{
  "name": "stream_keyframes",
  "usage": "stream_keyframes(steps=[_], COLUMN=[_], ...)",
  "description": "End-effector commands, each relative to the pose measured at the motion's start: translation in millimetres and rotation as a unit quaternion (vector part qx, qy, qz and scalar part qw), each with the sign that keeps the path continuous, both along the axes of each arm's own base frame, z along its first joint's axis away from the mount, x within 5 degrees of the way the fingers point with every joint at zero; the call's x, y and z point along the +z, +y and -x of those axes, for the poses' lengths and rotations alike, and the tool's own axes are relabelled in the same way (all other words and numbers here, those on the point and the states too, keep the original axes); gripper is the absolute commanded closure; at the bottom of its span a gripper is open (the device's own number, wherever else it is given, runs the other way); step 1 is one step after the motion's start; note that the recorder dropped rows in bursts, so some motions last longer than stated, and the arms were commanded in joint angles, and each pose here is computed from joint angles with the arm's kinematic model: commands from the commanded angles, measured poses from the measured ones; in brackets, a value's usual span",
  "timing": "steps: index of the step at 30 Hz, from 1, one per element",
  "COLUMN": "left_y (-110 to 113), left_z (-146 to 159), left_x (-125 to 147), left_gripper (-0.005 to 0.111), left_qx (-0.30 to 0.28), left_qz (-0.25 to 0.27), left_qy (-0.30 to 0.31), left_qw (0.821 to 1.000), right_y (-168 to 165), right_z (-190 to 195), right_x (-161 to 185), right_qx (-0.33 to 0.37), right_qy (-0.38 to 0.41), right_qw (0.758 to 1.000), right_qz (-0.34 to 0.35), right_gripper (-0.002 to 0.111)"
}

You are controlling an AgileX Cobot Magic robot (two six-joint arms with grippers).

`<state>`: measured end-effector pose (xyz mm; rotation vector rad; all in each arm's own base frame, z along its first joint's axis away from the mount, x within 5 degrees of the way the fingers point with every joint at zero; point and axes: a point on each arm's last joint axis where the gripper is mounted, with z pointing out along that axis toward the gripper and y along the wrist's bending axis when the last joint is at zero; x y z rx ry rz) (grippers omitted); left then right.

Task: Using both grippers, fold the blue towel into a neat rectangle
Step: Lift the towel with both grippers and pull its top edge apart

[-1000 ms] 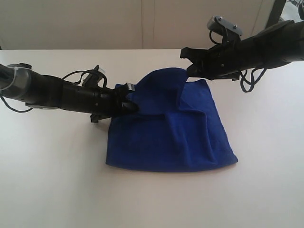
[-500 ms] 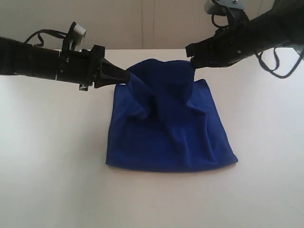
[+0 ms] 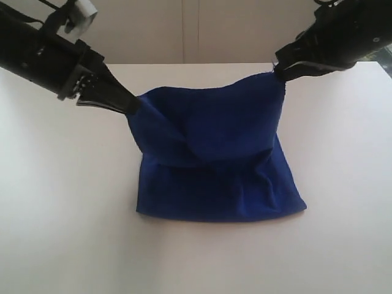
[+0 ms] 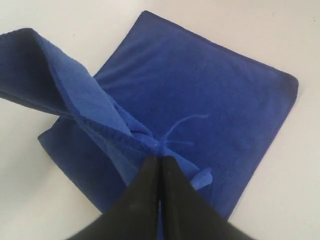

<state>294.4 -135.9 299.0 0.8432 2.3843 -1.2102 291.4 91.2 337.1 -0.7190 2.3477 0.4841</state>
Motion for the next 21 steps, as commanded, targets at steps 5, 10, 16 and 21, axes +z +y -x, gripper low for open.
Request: stream_keyframes(steps=[5,10,16,21], left_y=[-5,-17,-15,-5], left_z=[47,80,102,128], left_x=[46,67,75,64], left_gripper=[0.107,0.107,0.107,0.107], left_qx=[-0.007,-0.032,-0.036,-0.042], left_qz=[-0.077,-0.079,-0.068,-0.064], left_qy=[-0.094,-0.114,-0.105,-0.076], left_qw=[0.993,0.990,0.991,0.994], right_y=[-12,-19,-25,-30], right_z=[40,78,120,163], right_x=[12,23,35,39], right_qx=[-0.045,-0.052,-0.038,-0.028], right_qy=[-0.044,-0.076,-0.095,-0.107], right_qw=[0.998,0.995,0.994,0.993], right_qz=[-0.015,-0.027,-0.035,-0.047], right_gripper=[0.108,0.108,0.108,0.108])
